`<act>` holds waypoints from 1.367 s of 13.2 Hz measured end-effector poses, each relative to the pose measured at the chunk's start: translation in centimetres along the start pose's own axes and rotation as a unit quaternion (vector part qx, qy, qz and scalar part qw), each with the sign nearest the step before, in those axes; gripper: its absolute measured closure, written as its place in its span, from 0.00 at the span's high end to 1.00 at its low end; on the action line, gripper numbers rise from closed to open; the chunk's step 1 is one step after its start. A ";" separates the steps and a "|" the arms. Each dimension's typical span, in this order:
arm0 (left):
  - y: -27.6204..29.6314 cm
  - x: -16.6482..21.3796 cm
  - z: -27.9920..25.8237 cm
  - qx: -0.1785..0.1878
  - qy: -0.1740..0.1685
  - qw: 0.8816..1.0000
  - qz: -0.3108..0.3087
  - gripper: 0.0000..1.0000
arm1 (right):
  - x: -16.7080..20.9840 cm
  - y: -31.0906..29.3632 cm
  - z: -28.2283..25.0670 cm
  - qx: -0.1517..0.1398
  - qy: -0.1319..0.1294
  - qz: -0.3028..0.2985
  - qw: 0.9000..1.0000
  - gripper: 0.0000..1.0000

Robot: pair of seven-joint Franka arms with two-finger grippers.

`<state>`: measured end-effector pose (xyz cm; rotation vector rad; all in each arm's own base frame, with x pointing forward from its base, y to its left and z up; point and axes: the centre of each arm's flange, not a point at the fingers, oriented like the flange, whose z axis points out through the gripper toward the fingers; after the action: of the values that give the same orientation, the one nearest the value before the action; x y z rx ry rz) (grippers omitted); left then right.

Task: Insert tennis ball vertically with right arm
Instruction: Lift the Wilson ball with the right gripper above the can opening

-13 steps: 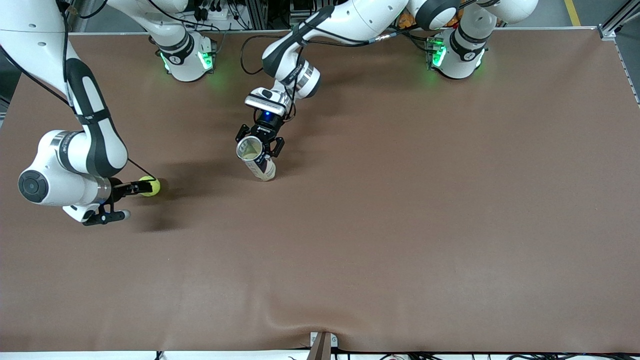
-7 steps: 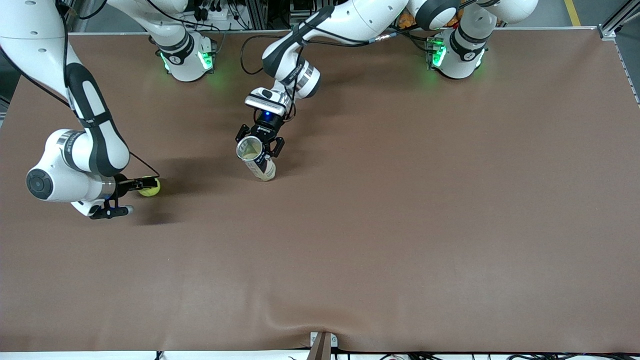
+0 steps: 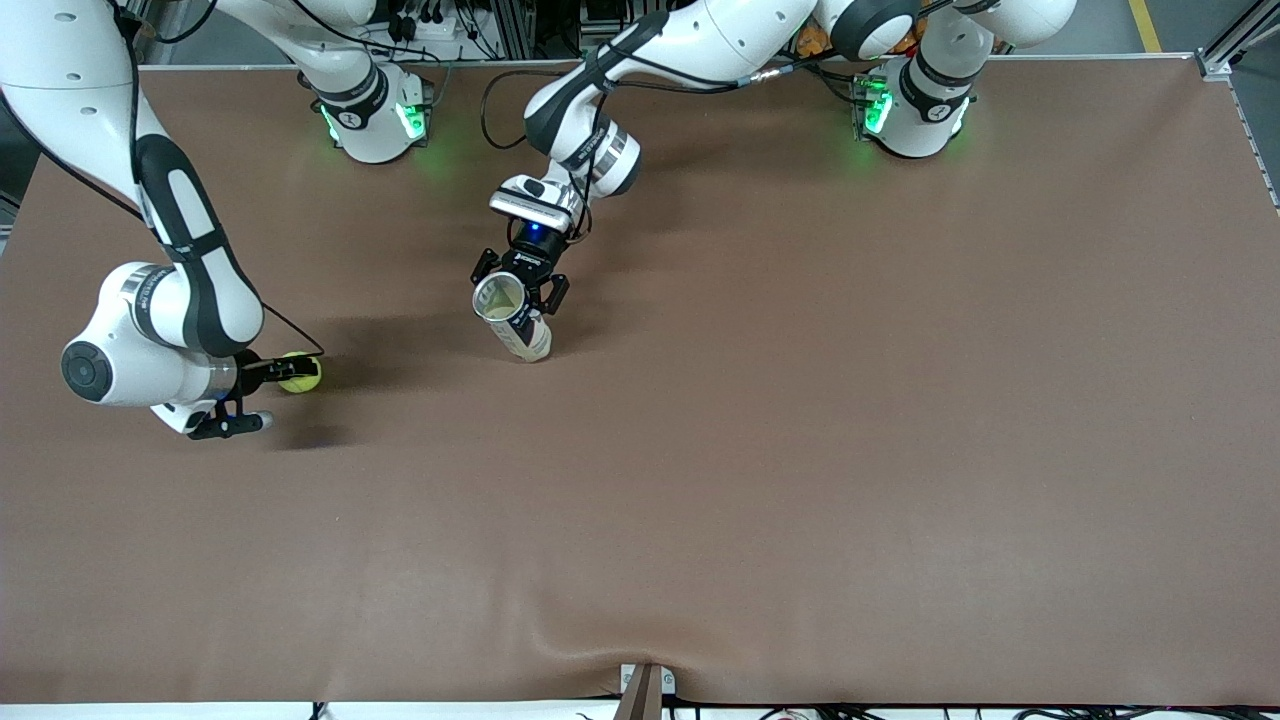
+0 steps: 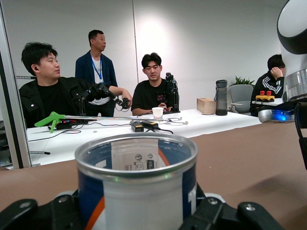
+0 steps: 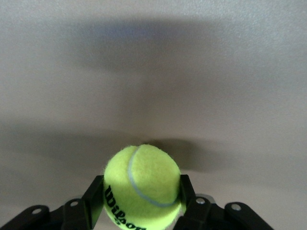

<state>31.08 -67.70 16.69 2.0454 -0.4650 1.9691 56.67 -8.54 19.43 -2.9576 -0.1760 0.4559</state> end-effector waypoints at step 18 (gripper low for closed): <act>0.0 0.0 0.0 0.000 0.000 1.000 0.000 0.75 | -0.6 -25.9 -15.7 0.035 0.016 0.093 0.995 0.67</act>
<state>31.10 -67.70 16.69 2.0449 -0.4648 1.9698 58.53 14.94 38.51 -2.9216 0.1193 0.4272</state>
